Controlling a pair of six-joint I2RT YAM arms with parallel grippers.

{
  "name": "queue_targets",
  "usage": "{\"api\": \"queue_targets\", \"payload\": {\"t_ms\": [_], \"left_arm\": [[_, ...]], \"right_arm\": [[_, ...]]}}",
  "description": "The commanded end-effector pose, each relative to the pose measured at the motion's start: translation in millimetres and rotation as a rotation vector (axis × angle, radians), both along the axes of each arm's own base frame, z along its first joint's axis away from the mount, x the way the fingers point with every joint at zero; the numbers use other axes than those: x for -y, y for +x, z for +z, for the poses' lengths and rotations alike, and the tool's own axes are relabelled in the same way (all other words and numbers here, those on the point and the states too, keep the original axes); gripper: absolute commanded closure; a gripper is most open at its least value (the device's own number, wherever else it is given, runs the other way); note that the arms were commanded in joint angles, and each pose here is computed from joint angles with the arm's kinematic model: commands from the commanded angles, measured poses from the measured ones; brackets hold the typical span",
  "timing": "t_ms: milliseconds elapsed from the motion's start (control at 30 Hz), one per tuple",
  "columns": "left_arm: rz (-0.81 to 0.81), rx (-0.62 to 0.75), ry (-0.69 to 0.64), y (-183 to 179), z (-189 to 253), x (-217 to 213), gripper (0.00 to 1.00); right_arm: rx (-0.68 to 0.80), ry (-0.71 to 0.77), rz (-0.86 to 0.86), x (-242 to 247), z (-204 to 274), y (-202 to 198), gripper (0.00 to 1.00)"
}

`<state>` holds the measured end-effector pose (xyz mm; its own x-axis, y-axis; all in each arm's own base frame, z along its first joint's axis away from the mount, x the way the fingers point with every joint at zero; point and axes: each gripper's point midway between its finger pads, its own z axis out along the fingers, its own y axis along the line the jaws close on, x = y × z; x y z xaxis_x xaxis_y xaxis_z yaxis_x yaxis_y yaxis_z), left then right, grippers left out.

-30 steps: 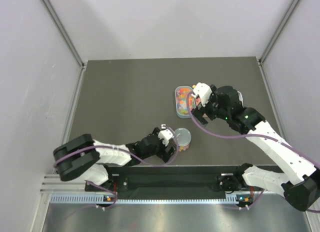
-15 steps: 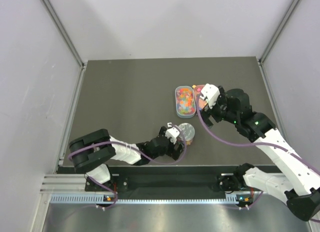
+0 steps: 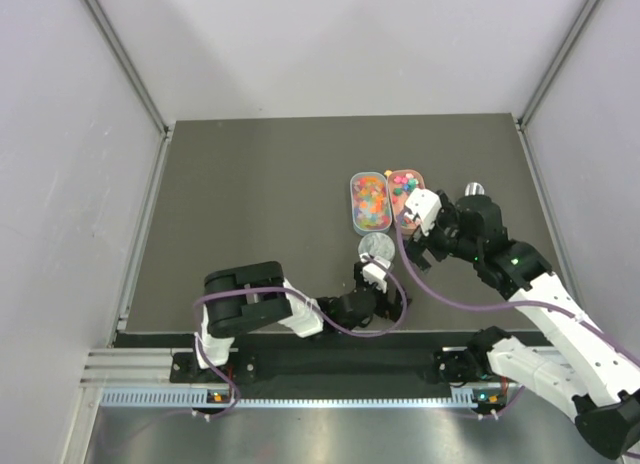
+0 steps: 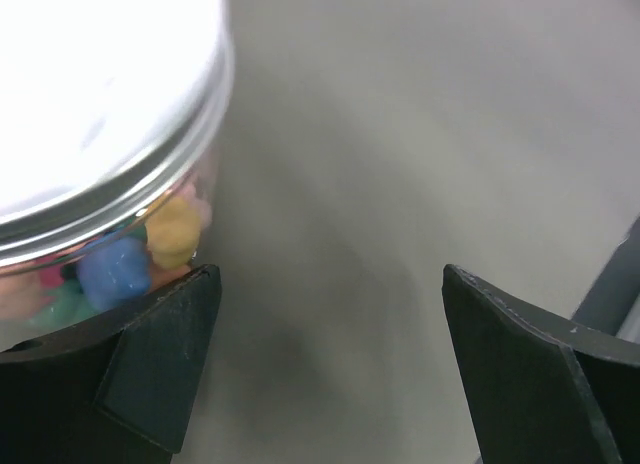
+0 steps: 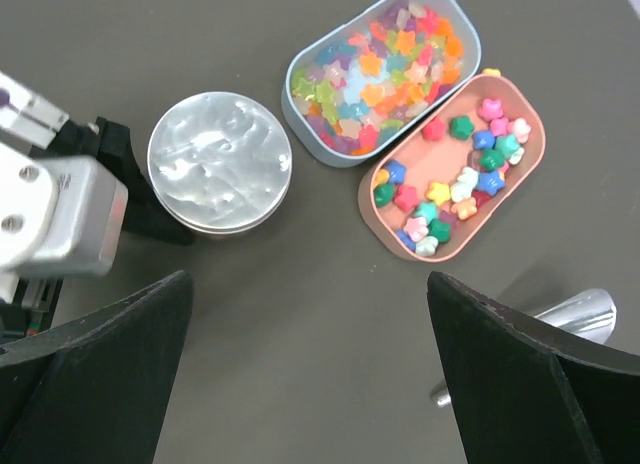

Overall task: Pack the candies
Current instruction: Move the packing bottle to the center of the board.

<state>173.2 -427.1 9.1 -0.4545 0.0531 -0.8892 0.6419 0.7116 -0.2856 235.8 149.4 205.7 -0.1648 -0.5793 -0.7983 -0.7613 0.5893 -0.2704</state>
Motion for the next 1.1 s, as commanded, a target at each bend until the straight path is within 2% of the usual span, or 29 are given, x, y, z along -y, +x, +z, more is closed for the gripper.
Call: {"api": "queue_targets", "payload": {"t_ms": [0,100,233,267,333,367,400,467,533,567,667,700,733,800,867,1067], "left_arm": [[0.106,-0.469,0.819,-91,-180,-227,0.01],[0.136,-0.464,0.884,-93,-180,-235,0.02],[0.17,-0.488,0.856,-96,-164,-237,0.02],[0.121,-0.504,0.755,-98,-142,-209,0.02],[0.035,-0.497,0.755,-107,-116,-201,0.02],[0.015,-0.47,0.647,-105,-85,-177,0.02],[-0.049,-0.442,0.631,-105,-67,-165,0.02],[-0.047,-0.41,0.628,-101,-31,-166,0.01],[-0.108,-0.321,0.587,-91,5,-145,0.01],[-0.126,-0.248,0.514,-82,32,-132,0.01],[-0.299,0.052,0.483,-60,81,-106,0.01],[-0.33,0.198,0.485,-39,98,-100,0.01],[-0.354,0.235,0.464,-31,104,-99,0.01],[-0.359,0.251,0.331,1,125,-105,0.01],[-0.382,0.312,0.342,16,127,-120,0.01],[-0.536,0.451,0.289,13,125,-139,0.01]], "right_arm": [[0.108,0.061,0.025,-1,28,3,0.0],[0.129,0.05,0.048,2,26,-3,0.0],[0.136,0.036,0.048,9,21,-5,0.0],[0.142,0.042,0.038,12,24,-3,0.0],[0.138,0.059,0.042,11,29,-3,0.0],[0.139,0.074,0.026,13,35,1,0.0],[0.135,0.085,0.021,13,38,2,0.0],[0.106,0.123,0.01,10,42,5,0.0],[0.103,0.15,0.006,8,46,9,0.0],[0.093,0.163,-0.003,7,46,11,0.0],[0.101,0.193,-0.002,2,50,16,0.0],[0.103,0.203,0.0,0,52,17,0.0],[0.116,0.216,0.006,-2,56,20,0.0],[0.105,0.228,0.005,-6,61,24,0.0],[0.079,0.23,-0.012,-8,62,32,0.0],[0.046,0.208,-0.019,-12,54,46,0.0]]}}
